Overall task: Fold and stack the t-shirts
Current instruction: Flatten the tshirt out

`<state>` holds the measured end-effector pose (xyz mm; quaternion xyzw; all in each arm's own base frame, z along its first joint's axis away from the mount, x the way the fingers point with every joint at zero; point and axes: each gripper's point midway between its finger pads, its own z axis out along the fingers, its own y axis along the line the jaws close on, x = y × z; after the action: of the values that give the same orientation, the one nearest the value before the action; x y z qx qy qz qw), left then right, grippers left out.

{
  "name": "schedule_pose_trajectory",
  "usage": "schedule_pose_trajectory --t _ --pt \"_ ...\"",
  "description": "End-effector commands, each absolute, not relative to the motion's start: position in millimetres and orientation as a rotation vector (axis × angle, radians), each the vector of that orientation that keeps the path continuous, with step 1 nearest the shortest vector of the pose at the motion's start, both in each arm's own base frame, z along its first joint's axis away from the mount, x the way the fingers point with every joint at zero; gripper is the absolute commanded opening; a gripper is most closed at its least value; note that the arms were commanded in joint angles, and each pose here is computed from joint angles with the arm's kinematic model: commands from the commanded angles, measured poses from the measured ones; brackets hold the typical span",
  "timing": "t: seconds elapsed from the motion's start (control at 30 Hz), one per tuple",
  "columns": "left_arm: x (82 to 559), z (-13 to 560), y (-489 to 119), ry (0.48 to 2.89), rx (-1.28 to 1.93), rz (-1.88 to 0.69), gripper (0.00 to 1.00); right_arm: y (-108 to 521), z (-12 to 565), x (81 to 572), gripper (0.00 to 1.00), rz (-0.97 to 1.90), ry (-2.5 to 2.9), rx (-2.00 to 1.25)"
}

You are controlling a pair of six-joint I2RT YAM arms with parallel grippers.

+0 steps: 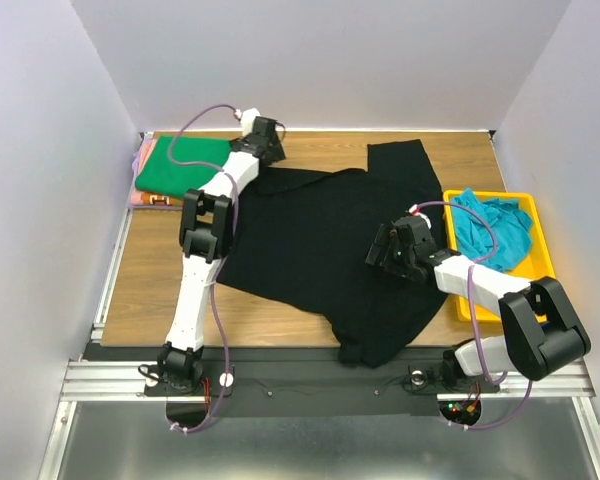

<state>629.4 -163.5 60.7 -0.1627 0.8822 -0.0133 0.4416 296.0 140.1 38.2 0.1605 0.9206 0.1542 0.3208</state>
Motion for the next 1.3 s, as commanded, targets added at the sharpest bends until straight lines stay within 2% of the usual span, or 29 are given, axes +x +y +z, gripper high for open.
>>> schedule_pose_trajectory --t 0.0,0.13,0.23,0.43,0.63,0.73,0.9,0.93,0.97,1.0,1.03,1.07,1.1,1.13,1.17,1.27 --pt "664 150 -127 1.944 -0.533 -0.098 0.99 119 9 277 1.00 0.281 2.504 0.482" --pt "681 181 -141 1.853 -0.495 -0.233 0.99 114 5 272 1.00 0.256 2.513 0.491" --pt "692 183 -152 1.829 -0.487 -0.321 0.99 110 3 267 1.00 0.231 2.517 0.496" --pt "705 196 -139 1.751 -0.517 -0.306 0.99 98 3 266 1.00 0.157 2.515 0.499" --pt "688 207 -165 1.818 -0.361 -0.427 0.99 100 8 275 1.00 0.141 2.510 0.470" --pt "669 231 -173 1.834 -0.291 -0.421 0.99 104 14 285 1.00 0.145 2.502 0.461" --pt "599 234 -179 2.026 -0.227 -0.271 0.99 115 36 300 1.00 0.203 2.477 0.364" --pt "579 204 -174 2.107 -0.231 -0.209 0.99 118 46 305 1.00 0.221 2.458 0.329" --pt "561 227 -171 2.081 -0.229 -0.210 0.99 121 55 307 1.00 0.242 2.437 0.313" --pt "545 225 -174 2.097 -0.228 -0.203 0.99 124 63 309 1.00 0.261 2.421 0.300" --pt "516 219 -161 2.112 -0.310 -0.171 0.99 126 71 311 1.00 0.279 2.401 0.288" --pt "506 188 -158 2.162 -0.344 -0.134 0.99 129 73 311 1.00 0.292 2.401 0.275" --pt "486 216 -155 2.099 -0.361 -0.156 0.99 137 80 309 1.00 0.317 2.392 0.250" --pt "461 184 -148 2.144 -0.419 -0.140 0.98 144 86 309 1.00 0.332 2.383 0.227" --pt "440 204 -143 2.097 -0.442 -0.178 0.98 150 89 306 1.00 0.337 2.381 0.201" --pt "384 182 -138 2.111 -0.497 -0.254 0.98 177 90 288 1.00 0.334 2.405 0.131"
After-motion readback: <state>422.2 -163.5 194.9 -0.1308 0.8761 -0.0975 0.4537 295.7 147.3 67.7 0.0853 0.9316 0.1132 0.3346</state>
